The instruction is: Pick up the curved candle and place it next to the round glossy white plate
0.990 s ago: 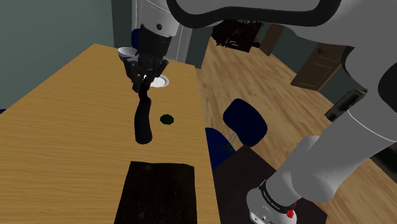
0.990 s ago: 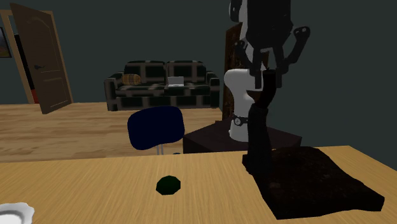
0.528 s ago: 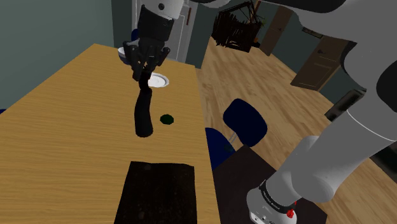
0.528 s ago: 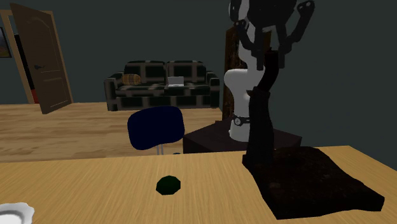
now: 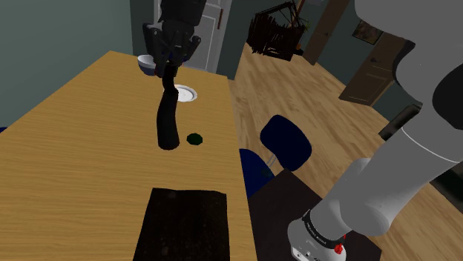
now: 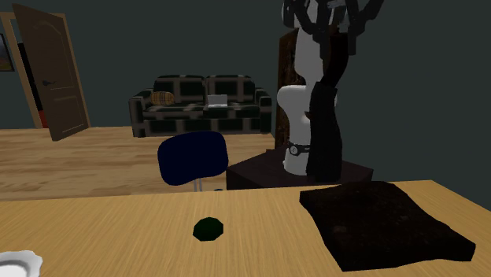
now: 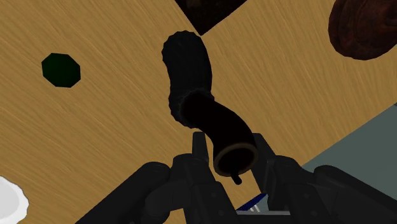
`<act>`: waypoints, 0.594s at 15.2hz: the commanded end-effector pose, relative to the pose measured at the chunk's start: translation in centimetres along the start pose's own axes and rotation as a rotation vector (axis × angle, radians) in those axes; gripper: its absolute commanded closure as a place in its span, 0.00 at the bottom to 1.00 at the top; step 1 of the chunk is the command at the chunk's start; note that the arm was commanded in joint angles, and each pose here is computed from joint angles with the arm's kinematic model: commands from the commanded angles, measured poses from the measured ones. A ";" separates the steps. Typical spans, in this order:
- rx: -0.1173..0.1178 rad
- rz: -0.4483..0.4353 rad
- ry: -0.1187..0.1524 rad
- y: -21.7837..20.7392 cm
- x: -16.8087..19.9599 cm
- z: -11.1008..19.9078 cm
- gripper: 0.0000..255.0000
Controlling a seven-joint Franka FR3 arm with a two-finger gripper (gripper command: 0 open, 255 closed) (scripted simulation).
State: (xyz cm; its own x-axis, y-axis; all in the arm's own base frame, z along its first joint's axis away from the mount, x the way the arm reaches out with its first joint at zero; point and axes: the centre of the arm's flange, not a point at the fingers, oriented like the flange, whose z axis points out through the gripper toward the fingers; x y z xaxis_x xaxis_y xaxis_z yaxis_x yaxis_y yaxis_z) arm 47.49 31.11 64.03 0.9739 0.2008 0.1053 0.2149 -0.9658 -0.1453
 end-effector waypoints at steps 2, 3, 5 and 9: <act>0.000 0.000 0.000 -0.3 0.1 -1.5 1.00; 0.000 0.000 0.000 -0.4 0.1 -2.1 1.00; 0.000 0.000 0.000 -0.5 0.2 -3.1 1.00; 0.000 0.000 0.000 -0.8 0.4 -5.2 1.00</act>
State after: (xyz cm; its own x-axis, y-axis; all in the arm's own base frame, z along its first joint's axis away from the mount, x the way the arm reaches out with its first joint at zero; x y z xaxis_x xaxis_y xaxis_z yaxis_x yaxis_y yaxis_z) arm 47.41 31.23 68.68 0.9739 0.2009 0.1052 0.2149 -0.9658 -0.1451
